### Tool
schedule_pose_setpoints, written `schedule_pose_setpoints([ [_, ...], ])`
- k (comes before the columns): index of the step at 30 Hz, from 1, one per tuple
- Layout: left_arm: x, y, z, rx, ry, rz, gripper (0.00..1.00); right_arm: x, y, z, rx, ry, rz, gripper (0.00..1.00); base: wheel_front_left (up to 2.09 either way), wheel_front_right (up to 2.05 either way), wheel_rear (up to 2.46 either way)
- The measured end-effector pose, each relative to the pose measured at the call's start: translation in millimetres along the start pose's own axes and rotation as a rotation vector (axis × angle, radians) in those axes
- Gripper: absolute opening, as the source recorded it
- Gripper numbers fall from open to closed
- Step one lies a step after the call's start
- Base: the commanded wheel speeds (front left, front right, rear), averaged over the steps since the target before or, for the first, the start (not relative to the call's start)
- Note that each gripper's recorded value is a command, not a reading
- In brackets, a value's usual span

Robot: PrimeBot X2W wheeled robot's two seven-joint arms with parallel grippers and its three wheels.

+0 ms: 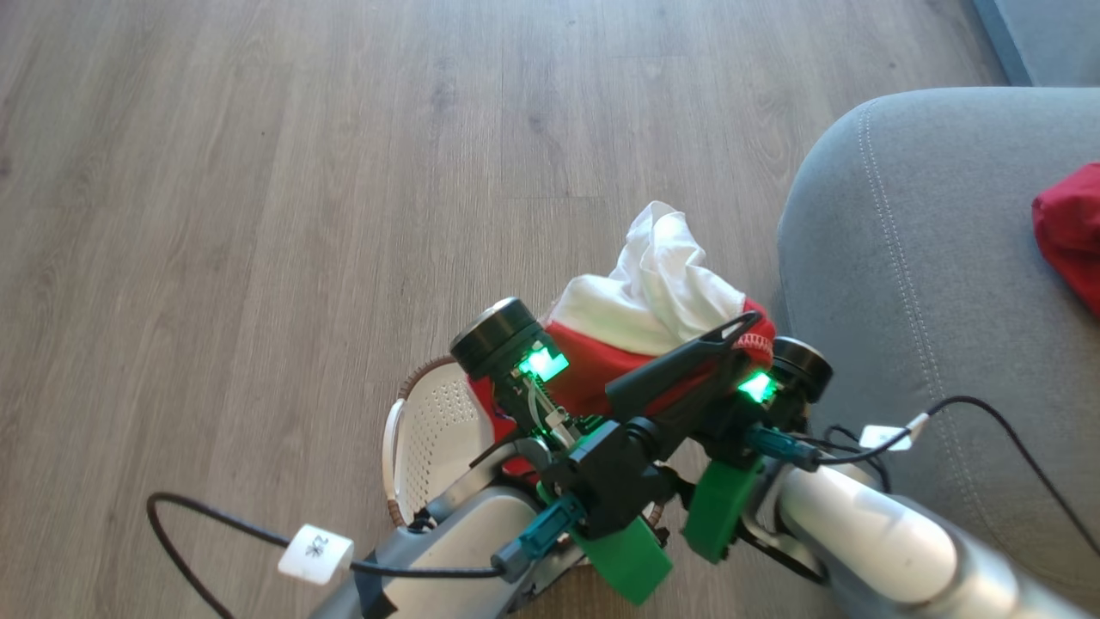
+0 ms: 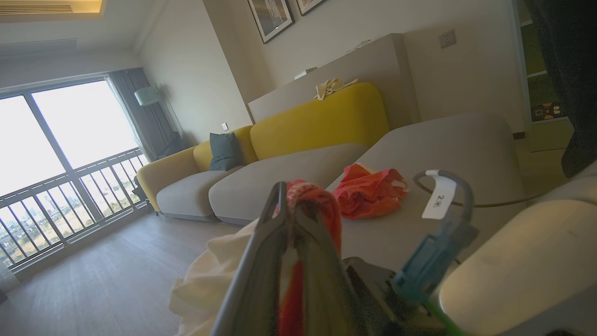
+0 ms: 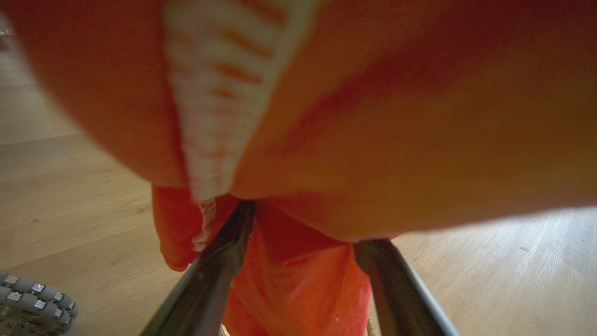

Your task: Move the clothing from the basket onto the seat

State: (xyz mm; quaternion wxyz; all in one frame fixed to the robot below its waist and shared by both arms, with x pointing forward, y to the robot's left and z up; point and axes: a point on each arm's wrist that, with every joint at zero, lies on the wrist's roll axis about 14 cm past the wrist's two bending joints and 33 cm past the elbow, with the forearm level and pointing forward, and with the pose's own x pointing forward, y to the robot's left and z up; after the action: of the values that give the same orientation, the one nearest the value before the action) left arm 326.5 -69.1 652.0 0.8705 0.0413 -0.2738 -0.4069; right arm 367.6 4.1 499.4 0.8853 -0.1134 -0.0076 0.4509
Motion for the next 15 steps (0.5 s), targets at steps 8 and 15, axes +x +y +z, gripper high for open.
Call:
schedule_pose_setpoints([
  [8,-2,1,3,-0.003,-0.003,0.007,0.0,16,-1,24,0.049,-0.087,-0.04,0.0,0.0,0.0,0.0],
  [15,-3,3,5,0.005,-0.005,0.013,0.0,15,-17,32,0.121,-0.139,-0.146,0.0,0.0,0.0,0.0],
])
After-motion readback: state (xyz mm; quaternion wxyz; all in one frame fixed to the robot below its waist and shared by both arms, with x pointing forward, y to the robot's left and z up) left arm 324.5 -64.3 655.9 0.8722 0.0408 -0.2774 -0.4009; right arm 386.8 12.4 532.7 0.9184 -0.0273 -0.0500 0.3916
